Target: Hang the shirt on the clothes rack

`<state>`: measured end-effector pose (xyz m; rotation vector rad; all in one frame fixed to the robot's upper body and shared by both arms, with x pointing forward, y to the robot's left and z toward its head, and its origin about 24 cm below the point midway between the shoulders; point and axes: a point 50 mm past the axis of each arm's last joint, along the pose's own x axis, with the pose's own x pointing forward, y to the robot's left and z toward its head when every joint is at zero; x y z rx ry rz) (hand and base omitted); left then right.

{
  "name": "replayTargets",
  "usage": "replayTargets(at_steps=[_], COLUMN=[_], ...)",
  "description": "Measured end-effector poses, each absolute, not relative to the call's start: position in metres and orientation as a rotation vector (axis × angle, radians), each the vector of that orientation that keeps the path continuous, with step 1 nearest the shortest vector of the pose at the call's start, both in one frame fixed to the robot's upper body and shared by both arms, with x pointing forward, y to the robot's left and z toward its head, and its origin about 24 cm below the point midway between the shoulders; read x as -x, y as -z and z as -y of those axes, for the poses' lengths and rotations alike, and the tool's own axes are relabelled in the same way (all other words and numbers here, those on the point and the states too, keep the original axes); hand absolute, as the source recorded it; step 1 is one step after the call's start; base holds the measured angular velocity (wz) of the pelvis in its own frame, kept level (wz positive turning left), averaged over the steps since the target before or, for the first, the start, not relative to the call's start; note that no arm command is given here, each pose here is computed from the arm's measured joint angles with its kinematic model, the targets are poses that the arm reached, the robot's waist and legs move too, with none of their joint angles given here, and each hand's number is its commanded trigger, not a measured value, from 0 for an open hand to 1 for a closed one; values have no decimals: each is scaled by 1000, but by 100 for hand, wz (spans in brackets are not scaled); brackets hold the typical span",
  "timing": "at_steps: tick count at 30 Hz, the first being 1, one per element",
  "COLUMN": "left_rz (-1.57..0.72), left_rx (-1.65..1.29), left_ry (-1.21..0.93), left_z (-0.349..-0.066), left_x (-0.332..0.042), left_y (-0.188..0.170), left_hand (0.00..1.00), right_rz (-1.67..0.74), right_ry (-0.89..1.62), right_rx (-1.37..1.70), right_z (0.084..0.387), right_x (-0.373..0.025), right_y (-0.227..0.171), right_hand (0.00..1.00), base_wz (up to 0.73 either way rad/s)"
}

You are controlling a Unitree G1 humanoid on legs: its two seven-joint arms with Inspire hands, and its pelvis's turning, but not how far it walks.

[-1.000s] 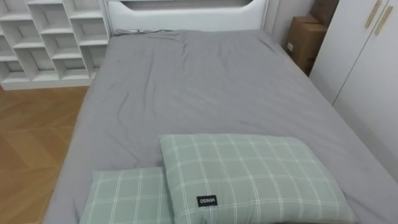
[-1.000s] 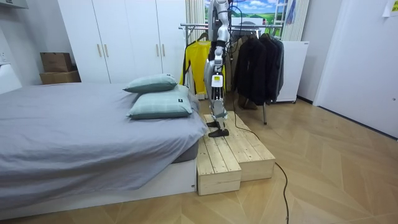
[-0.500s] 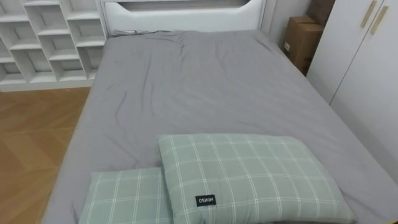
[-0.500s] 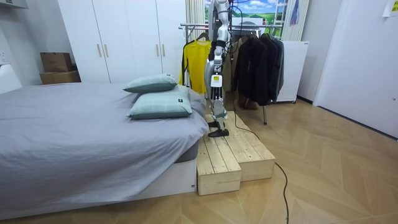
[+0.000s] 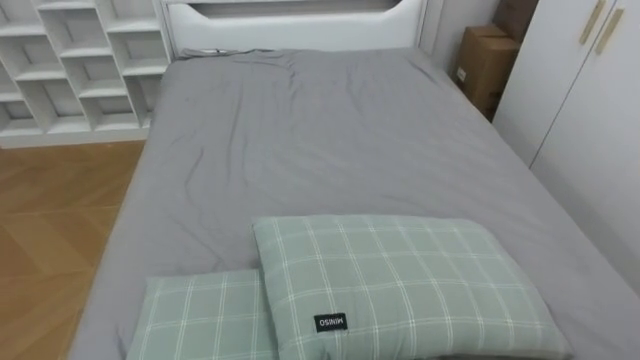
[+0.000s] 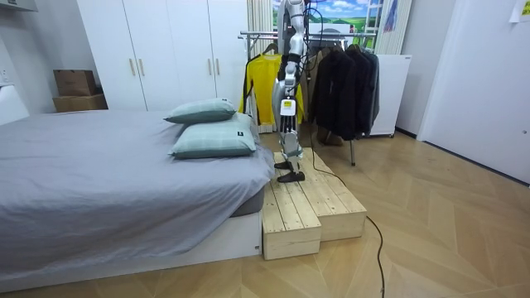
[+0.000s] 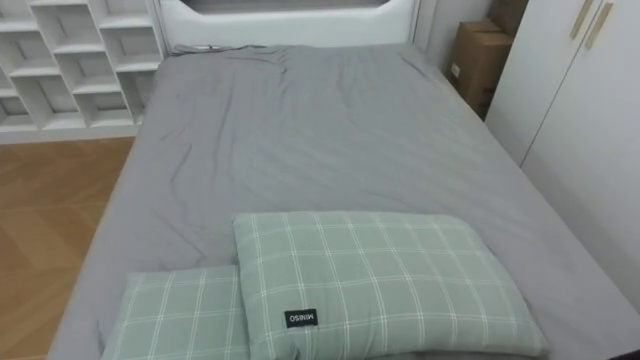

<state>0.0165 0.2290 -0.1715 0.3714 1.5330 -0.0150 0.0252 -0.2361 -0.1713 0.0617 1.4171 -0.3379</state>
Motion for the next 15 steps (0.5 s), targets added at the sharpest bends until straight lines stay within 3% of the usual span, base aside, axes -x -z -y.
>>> replayTargets(at_steps=[15], left_rz=[-1533], left_rx=[-375], left_ry=[21], left_z=[-228], left_x=[-16], left_y=[172], left_hand=[0], right_rz=[-1416], right_ry=[338], right_rx=[-61], right_z=[236], right_x=[-25], right_y=[171], right_hand=[0], base_wz=[0])
